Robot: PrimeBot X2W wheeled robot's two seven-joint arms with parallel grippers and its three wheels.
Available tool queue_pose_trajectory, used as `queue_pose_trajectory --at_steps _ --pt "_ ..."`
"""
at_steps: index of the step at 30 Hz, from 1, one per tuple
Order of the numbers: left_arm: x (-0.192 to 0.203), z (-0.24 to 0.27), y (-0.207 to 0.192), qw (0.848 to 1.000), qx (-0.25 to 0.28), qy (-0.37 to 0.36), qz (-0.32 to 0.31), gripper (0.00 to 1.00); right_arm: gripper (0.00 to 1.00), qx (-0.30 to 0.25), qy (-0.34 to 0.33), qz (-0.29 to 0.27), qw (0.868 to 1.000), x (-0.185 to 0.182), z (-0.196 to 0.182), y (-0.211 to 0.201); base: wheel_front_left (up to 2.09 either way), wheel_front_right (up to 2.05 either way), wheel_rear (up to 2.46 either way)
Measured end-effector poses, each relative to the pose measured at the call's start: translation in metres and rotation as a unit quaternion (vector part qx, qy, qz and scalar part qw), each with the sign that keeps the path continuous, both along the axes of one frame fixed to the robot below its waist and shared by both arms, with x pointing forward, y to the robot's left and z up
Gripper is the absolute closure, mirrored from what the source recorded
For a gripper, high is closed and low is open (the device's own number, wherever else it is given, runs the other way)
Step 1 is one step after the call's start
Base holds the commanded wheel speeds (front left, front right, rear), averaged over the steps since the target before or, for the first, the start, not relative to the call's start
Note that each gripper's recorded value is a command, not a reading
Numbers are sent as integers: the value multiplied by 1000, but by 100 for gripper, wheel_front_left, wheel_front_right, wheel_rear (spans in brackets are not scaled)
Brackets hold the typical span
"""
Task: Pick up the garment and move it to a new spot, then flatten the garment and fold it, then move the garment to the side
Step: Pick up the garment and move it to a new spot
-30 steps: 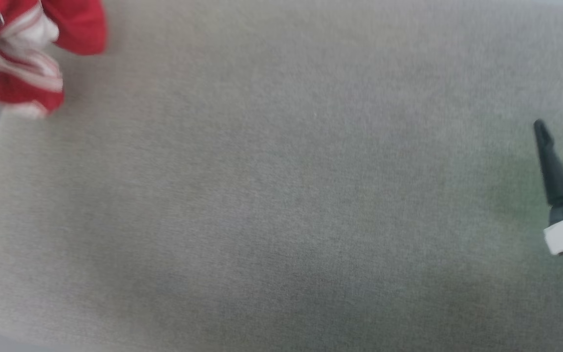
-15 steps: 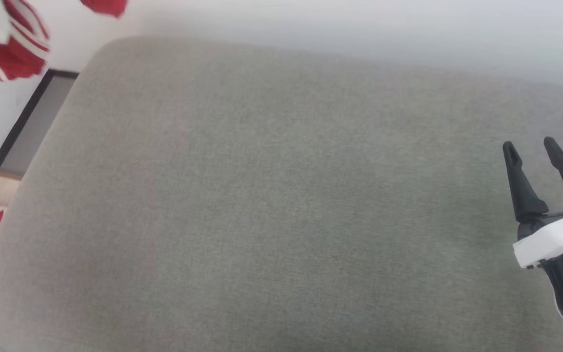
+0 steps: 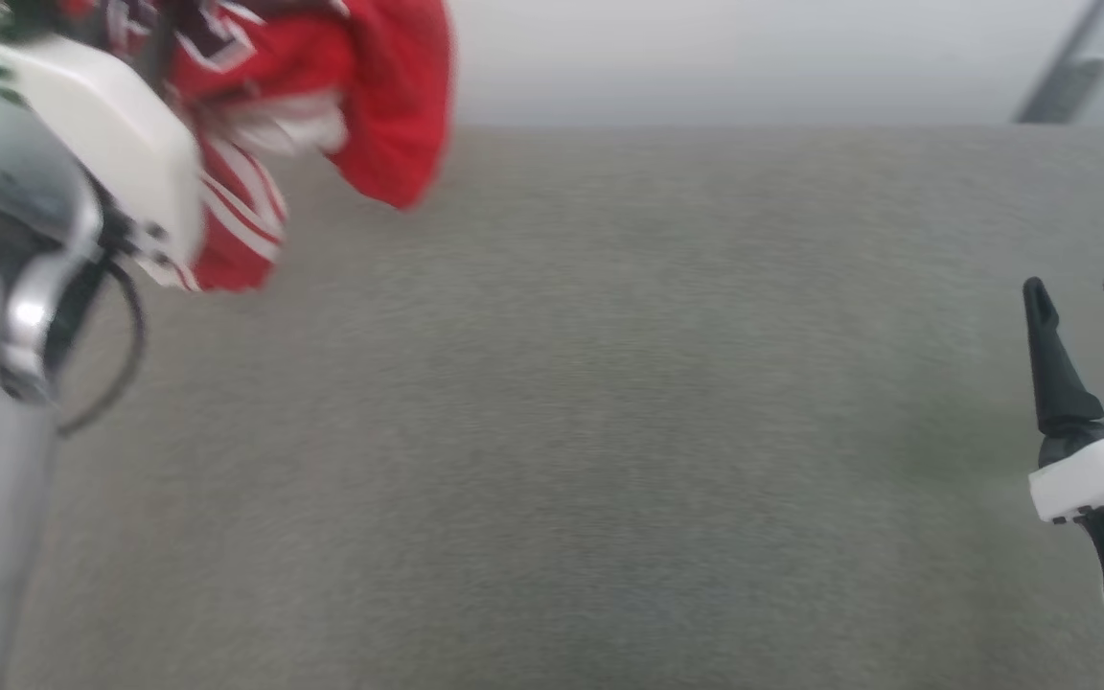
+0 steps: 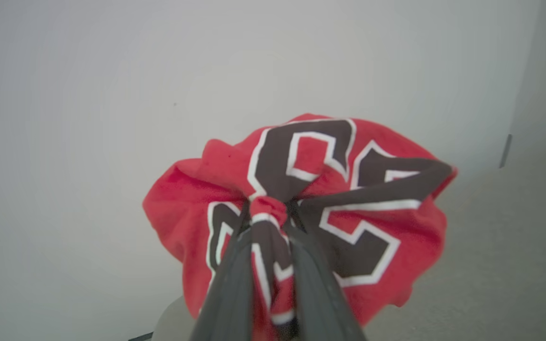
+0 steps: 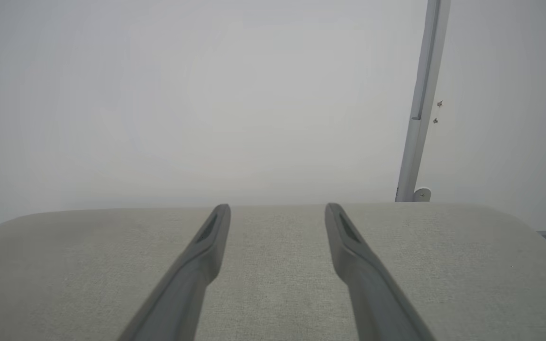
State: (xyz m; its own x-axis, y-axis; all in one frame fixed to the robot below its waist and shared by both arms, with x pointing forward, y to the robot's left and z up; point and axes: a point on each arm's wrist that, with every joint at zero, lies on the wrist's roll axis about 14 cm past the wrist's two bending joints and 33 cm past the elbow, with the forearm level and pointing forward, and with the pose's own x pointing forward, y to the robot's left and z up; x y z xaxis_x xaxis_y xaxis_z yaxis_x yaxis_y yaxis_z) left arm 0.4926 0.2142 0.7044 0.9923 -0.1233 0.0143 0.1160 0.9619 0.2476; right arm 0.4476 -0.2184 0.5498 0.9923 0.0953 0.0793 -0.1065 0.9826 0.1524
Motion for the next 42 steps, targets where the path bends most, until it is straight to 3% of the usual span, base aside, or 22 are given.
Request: queue_pose_trajectory --at_steps 9,16,27,32,34,35,36,37,42 --pt "8 -48 -107 991 -14 62 -122 100 0 2 6 -85 996 -34 -8 -57 0 0 0" --pt "2 -136 -176 962 -7 189 -198 100 0 13 21 -130 991 -54 -23 -83 0 0 0" --pt "-30 -279 -210 896 32 373 -238 100 0 22 49 -131 990 -53 -48 -79 0 0 0" --pt "-39 -311 -211 880 40 410 -236 100 0 23 52 -126 990 -51 -53 -77 0 0 0" --pt "-37 -314 -211 880 41 411 -235 65 0 23 52 -122 991 -49 -54 -75 0 0 0" --pt "-37 -315 -211 879 41 414 -234 54 0 23 53 -119 991 -48 -55 -73 0 0 0" --pt "-38 -316 -212 878 41 414 -235 20 0 24 53 -116 992 -48 -55 -71 0 0 0" --pt "-39 -317 -212 878 38 415 -235 0 0 24 53 -114 992 -47 -55 -70 0 0 0" --pt "-43 -306 -213 882 4 407 -239 0 0 25 49 -104 993 -45 -53 -65 0 0 0"
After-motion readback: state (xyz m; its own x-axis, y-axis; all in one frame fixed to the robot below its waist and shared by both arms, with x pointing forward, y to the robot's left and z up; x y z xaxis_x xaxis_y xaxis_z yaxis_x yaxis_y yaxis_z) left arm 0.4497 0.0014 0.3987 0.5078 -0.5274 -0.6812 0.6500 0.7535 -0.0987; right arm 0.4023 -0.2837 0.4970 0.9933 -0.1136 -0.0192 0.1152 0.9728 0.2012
